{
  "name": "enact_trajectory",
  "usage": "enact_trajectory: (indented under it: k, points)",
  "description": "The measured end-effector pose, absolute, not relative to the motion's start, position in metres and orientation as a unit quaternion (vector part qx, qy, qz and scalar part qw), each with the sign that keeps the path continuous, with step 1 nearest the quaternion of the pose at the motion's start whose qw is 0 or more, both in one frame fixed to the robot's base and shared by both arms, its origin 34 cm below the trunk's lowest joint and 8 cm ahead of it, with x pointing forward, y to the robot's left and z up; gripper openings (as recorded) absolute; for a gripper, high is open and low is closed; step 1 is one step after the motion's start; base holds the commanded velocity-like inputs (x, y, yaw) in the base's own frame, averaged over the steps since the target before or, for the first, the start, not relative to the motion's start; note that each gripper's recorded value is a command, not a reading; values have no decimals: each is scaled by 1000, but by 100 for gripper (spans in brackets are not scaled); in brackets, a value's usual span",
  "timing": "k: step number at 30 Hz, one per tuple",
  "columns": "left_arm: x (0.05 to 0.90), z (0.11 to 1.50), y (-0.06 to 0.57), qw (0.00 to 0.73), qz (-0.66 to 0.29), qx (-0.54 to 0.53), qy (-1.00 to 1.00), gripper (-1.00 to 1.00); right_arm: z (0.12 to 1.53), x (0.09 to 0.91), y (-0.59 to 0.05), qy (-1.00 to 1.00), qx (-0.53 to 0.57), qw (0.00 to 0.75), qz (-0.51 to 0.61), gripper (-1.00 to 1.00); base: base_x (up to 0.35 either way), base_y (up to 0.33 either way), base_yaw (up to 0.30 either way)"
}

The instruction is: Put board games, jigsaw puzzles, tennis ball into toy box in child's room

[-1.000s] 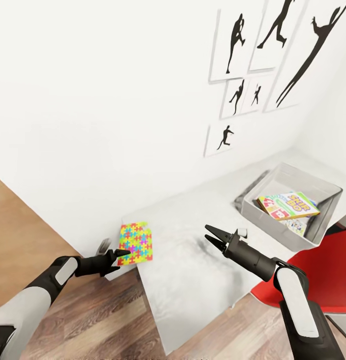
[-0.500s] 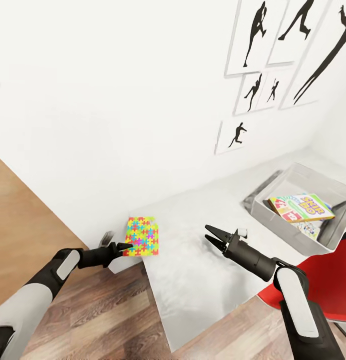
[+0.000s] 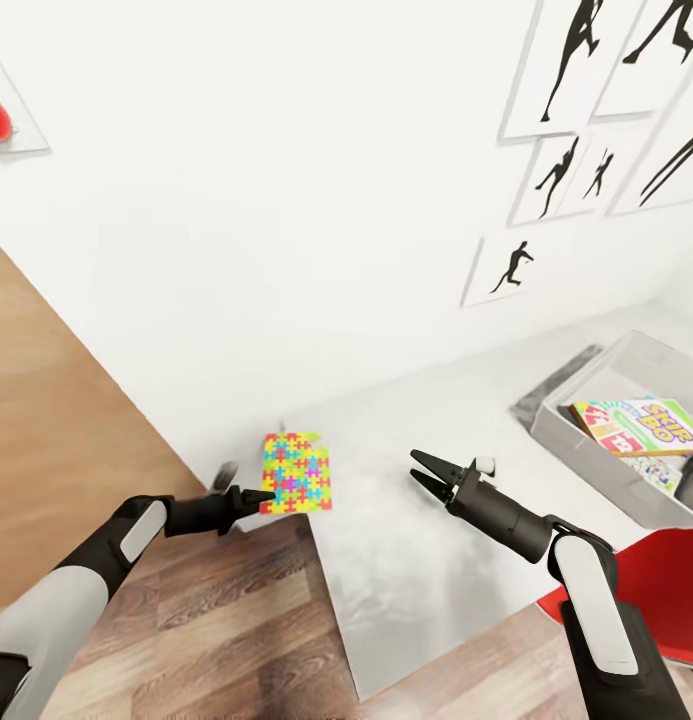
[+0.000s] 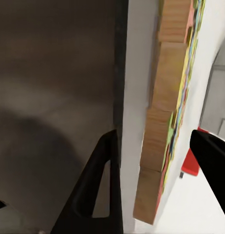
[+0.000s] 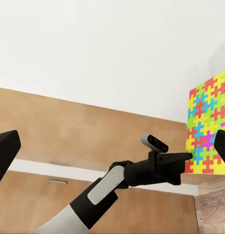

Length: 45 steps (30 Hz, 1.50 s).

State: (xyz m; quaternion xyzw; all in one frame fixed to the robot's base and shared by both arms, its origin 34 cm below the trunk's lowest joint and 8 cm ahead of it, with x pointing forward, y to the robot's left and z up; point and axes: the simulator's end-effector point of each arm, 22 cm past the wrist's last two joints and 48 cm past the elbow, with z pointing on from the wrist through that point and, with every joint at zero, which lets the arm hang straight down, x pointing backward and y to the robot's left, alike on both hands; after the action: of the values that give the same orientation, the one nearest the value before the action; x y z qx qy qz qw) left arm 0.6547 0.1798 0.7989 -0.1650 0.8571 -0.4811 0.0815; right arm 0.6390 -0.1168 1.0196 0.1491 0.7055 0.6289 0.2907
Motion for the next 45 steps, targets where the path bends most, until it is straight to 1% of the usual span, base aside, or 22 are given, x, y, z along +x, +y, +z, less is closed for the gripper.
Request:
enact_trajectory:
  k: [13, 17, 23, 27, 45]
  points:
    - [652, 792, 178, 74, -485, -172, 854, -100, 1011, 639, -117, 708, 154, 285, 628, 100, 0, 0, 147]
    - [652, 792, 181, 77, -484, -167, 856, -100, 1010, 639, -117, 708, 155, 284, 627, 100, 0, 0, 14]
    - [658, 816, 171, 90, -533, -159, 826, -100, 1010, 637, -112, 708, 152, 279, 631, 100, 0, 0, 2]
    - [662, 826, 167, 99, -546, -147, 819, -100, 999, 630, -96, 725, 136, 263, 622, 100, 0, 0, 0]
    - [669, 848, 176, 120, -552, -129, 815, -100, 1002, 632, -92, 734, 119, 281, 607, 100, 0, 0, -49]
